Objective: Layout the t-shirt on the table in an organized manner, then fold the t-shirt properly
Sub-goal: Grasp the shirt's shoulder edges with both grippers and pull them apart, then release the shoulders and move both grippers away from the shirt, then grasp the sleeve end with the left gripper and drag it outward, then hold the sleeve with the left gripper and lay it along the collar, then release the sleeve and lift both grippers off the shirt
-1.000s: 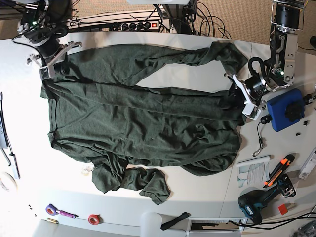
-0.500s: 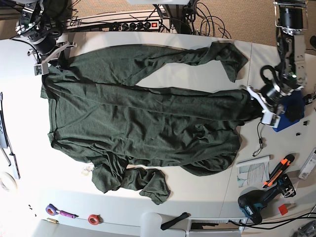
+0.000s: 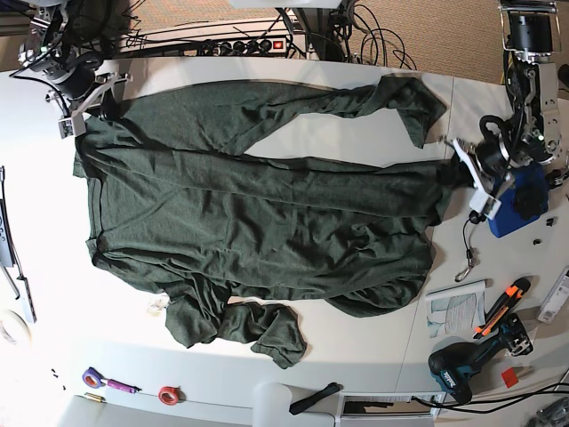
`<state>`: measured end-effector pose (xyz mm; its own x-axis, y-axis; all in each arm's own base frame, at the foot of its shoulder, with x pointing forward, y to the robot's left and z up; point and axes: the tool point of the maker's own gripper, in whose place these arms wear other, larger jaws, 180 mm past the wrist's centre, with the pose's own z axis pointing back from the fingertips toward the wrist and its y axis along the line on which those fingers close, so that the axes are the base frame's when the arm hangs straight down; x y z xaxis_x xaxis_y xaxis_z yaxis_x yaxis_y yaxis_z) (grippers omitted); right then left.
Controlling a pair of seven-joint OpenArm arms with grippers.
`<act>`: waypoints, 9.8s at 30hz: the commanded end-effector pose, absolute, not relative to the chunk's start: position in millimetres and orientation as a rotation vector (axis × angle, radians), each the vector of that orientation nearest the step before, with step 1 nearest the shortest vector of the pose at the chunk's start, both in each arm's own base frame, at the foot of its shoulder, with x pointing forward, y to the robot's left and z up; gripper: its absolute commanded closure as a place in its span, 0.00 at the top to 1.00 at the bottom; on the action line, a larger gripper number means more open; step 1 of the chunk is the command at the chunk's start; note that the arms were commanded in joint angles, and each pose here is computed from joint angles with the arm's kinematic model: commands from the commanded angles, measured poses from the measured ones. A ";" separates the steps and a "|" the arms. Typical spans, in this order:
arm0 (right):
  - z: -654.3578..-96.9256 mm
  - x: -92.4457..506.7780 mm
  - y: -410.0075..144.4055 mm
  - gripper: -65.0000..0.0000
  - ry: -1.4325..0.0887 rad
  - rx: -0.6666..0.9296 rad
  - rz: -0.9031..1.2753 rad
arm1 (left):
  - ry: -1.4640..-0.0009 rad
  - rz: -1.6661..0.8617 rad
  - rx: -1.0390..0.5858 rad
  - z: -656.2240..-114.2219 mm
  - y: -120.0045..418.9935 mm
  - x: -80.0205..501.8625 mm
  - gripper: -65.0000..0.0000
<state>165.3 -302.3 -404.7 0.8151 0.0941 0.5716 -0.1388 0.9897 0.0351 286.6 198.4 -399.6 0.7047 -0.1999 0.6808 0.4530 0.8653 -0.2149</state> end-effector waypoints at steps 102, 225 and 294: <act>-425.9 119.8 -280.6 0.46 -0.593 0.472 -0.623 | -0.997 -0.219 -0.459 -227.9 327.3 306.7 0.30; -307.6 85.2 -310.2 0.00 -0.685 0.141 -0.225 | -0.554 -0.200 -0.695 -331.4 232.5 148.6 0.00; -320.8 204.4 -276.7 0.00 -0.816 0.039 -0.063 | -0.815 -0.482 -0.645 -303.0 163.6 262.7 0.00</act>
<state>198.3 -273.1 -332.0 0.7151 -0.0874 0.6936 0.0486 0.9960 0.0754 255.4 160.9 -316.3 0.6339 -0.1574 0.7573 0.6044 0.7117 -0.3580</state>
